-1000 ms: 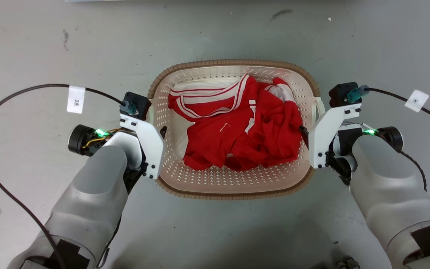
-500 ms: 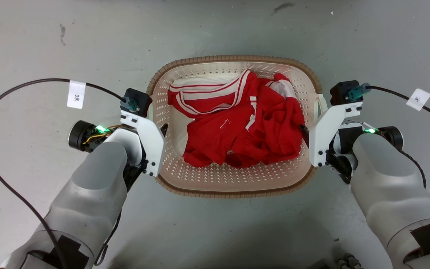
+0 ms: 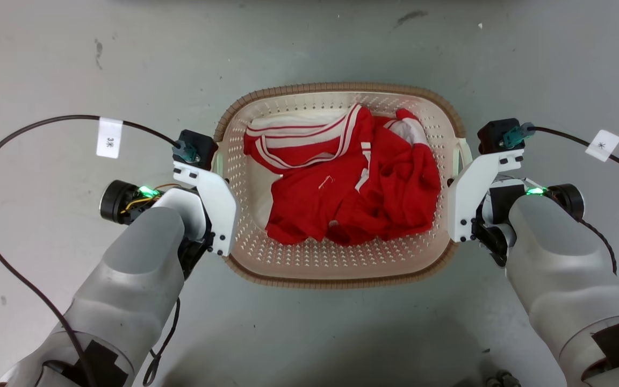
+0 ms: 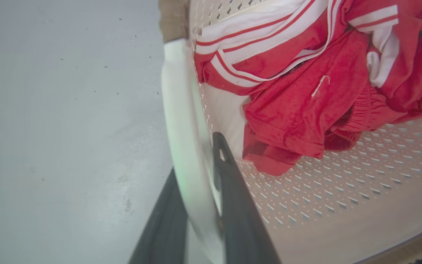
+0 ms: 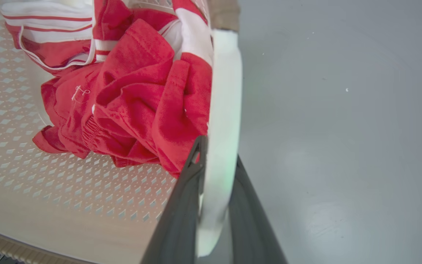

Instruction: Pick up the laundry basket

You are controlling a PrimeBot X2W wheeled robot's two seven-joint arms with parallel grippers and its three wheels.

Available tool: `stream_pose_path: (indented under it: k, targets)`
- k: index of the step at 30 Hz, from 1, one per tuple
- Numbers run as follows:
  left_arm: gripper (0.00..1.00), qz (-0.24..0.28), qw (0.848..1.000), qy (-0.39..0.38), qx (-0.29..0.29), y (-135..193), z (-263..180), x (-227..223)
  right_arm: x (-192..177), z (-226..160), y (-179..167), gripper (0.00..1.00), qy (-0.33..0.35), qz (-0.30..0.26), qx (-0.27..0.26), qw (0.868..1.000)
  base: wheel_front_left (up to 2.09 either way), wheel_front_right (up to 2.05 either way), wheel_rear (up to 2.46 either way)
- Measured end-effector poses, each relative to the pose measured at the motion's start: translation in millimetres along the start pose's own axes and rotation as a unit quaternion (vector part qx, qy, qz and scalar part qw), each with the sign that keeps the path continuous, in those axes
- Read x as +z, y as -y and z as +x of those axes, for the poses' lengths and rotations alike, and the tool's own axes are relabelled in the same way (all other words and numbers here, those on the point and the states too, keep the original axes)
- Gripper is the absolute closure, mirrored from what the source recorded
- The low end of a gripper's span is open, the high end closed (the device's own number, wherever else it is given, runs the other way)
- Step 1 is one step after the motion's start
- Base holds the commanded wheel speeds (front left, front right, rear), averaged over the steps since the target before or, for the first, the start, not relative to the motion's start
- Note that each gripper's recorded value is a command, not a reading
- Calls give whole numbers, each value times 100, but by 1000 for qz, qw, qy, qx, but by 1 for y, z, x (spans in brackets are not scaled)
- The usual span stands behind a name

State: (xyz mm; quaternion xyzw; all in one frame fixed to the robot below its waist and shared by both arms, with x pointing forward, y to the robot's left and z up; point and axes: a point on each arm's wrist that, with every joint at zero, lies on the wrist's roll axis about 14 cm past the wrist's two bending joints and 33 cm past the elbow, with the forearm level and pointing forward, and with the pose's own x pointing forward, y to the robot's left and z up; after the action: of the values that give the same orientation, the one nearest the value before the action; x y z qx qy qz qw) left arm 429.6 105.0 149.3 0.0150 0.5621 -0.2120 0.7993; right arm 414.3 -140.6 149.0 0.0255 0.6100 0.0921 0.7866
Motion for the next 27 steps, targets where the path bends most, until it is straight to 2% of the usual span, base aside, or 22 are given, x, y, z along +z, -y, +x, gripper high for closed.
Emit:
stream_pose_path:
  k: [3,7,12,17,27]
  targets:
    - [100,10,1000,-10,-6,6,-6,2,-2,-7,0,100,-13,-8,-2,1000,0,0,0]
    - [100,11,999,-42,-20,20,-22,-11,-26,-24,0,100,-69,-23,-8,997,0,0,0]
    - [100,15,998,-53,-30,30,-51,-2,-17,-52,-2,100,-77,-35,-15,996,0,0,0]
    - [100,14,995,-89,-47,46,-86,-18,-30,-85,-4,100,-107,-55,-27,992,0,0,0]
    - [100,44,996,-67,-38,61,-156,-13,-28,-152,-15,100,-84,-65,-39,994,0,0,0]
